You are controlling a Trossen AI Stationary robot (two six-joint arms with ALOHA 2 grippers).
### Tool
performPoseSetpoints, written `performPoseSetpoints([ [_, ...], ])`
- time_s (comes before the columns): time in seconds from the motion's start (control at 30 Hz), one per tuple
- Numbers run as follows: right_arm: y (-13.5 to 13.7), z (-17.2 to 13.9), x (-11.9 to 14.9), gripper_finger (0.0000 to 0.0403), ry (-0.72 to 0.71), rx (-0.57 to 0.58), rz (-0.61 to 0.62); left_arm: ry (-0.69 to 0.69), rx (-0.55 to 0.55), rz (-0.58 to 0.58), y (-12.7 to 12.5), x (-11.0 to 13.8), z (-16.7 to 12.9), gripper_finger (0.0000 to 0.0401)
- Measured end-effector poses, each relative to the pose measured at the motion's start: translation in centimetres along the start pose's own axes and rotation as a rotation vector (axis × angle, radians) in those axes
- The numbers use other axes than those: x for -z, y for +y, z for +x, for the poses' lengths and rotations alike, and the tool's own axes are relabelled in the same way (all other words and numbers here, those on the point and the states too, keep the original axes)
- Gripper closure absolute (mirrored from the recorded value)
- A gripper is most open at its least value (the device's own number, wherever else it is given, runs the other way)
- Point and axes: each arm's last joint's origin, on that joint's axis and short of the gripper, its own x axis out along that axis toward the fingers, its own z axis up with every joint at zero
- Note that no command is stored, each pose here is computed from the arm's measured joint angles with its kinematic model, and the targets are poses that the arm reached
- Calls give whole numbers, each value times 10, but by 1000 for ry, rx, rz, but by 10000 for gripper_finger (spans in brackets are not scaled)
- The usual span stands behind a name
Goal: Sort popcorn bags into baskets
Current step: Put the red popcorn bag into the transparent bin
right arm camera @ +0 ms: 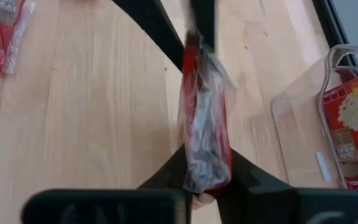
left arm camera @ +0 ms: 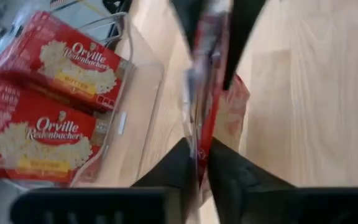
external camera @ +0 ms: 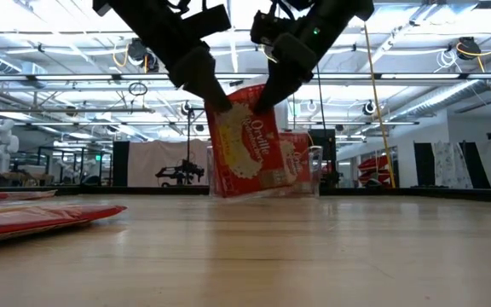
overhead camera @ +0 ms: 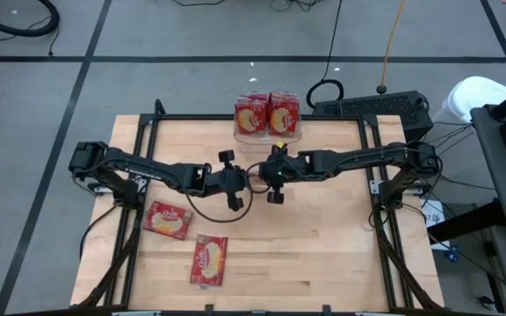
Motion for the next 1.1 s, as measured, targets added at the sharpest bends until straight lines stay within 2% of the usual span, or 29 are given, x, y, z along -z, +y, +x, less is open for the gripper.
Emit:
performPoseSetpoints([
  [0.13, 0, 0, 1, 395, 10, -1, -13, 13, -39, -99, 4, 1, 1, 284],
  [0.27, 0, -2, 6, 387, 59, -4, -24, 51, -128, -158, 8, 5, -12, 223],
  [0.43, -1, -11, 13, 383, 77, -5, -7, 84, -121, -215, 10, 9, -30, 177],
  [0.63, -2, -25, 34, 389, 38, -1, 41, 93, -111, -216, 5, 24, -30, 169],
  [0.73, -2, -32, 47, 386, -14, 1, 68, 5, -92, -242, 4, 27, -21, 169],
  [0.93, -1, -39, 77, 384, -123, 4, 89, -264, 113, -257, 4, 30, -8, 169],
  [1.1, 0, -41, 98, 383, -215, 5, 106, -351, 122, -285, 12, 42, 1, 169],
])
